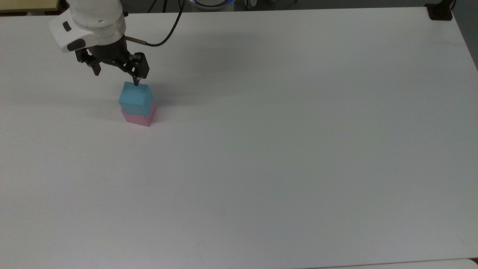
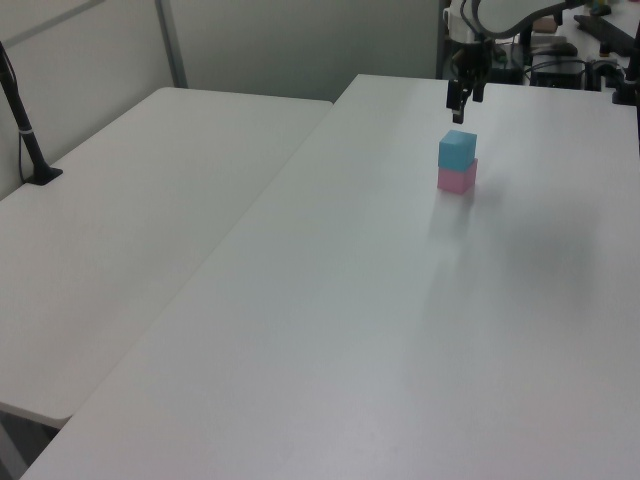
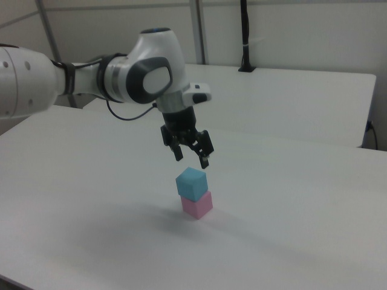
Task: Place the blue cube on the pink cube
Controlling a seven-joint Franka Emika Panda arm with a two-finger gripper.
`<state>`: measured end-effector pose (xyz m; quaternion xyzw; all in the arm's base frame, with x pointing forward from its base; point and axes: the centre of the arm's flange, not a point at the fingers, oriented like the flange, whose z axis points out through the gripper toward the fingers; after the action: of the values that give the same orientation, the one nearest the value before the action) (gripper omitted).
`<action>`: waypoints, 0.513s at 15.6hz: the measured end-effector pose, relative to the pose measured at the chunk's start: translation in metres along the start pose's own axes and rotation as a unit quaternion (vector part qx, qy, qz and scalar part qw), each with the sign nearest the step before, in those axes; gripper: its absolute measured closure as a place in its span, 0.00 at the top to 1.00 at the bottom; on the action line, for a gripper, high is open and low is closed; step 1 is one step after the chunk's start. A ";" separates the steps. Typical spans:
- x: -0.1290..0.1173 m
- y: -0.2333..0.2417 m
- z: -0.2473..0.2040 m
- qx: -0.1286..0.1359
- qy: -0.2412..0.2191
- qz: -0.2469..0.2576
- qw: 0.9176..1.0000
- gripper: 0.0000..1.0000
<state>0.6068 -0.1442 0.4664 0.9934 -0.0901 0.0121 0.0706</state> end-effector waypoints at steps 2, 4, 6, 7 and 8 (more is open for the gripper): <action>-0.003 -0.020 -0.016 0.000 -0.006 -0.015 1.000 1.00; -0.010 -0.061 -0.039 -0.001 -0.013 -0.044 0.999 1.00; -0.019 -0.094 -0.060 0.001 -0.012 -0.030 0.999 1.00; -0.025 -0.105 -0.071 0.007 -0.013 -0.013 1.000 1.00; -0.032 -0.113 -0.081 0.018 -0.016 0.001 1.000 1.00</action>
<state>0.5949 -0.0166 0.5299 0.9944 -0.0921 -0.0025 0.0516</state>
